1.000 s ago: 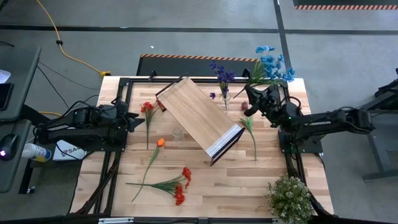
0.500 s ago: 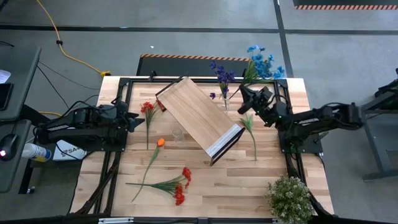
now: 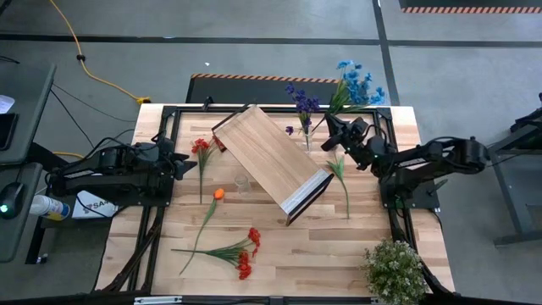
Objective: Pick and place flowers into a vace then onto a shelf
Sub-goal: Put the blue flowers into the top transparent vase
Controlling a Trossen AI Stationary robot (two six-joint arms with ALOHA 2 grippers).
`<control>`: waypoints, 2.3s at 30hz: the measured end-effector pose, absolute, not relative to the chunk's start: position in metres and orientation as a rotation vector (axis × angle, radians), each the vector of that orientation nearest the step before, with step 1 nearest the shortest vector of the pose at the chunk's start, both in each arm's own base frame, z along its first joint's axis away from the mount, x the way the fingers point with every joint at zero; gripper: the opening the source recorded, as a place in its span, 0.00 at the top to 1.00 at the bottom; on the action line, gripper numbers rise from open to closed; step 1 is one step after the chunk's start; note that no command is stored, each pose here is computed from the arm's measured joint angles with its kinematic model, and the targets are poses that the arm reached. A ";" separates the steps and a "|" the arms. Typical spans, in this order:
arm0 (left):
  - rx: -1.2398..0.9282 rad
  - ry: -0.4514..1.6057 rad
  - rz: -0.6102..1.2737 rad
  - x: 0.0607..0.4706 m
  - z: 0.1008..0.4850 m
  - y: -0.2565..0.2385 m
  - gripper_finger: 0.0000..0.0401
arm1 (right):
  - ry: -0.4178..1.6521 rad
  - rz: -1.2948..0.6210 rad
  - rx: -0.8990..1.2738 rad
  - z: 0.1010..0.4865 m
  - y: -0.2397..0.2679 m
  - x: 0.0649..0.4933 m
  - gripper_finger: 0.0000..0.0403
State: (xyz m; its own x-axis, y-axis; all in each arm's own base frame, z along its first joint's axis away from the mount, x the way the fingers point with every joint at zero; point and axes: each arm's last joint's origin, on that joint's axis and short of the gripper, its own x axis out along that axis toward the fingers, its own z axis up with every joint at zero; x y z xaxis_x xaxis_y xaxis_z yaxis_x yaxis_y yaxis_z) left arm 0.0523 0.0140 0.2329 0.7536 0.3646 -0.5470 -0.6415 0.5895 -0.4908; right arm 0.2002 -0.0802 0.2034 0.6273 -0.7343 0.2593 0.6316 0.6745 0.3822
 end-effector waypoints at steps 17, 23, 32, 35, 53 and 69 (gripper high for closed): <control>-0.731 0.415 0.606 0.052 0.233 0.014 0.17 | -0.339 -0.769 0.274 0.193 -0.091 0.235 1.00; -0.732 0.414 0.606 0.052 0.233 0.014 0.17 | -0.337 -0.779 0.271 0.193 -0.091 0.234 1.00; -0.732 0.415 0.606 0.052 0.233 0.014 0.17 | -0.327 -0.778 0.270 0.192 -0.091 0.234 1.00; -0.732 0.415 0.606 0.052 0.233 0.014 0.17 | -0.316 -0.778 0.273 0.191 -0.090 0.235 1.00; -0.732 0.415 0.606 0.052 0.233 0.014 0.17 | -0.216 -0.856 0.274 0.181 -0.066 0.241 0.97; -0.733 0.415 0.605 0.052 0.233 0.014 0.17 | -0.212 -0.810 0.337 0.179 -0.064 0.243 0.82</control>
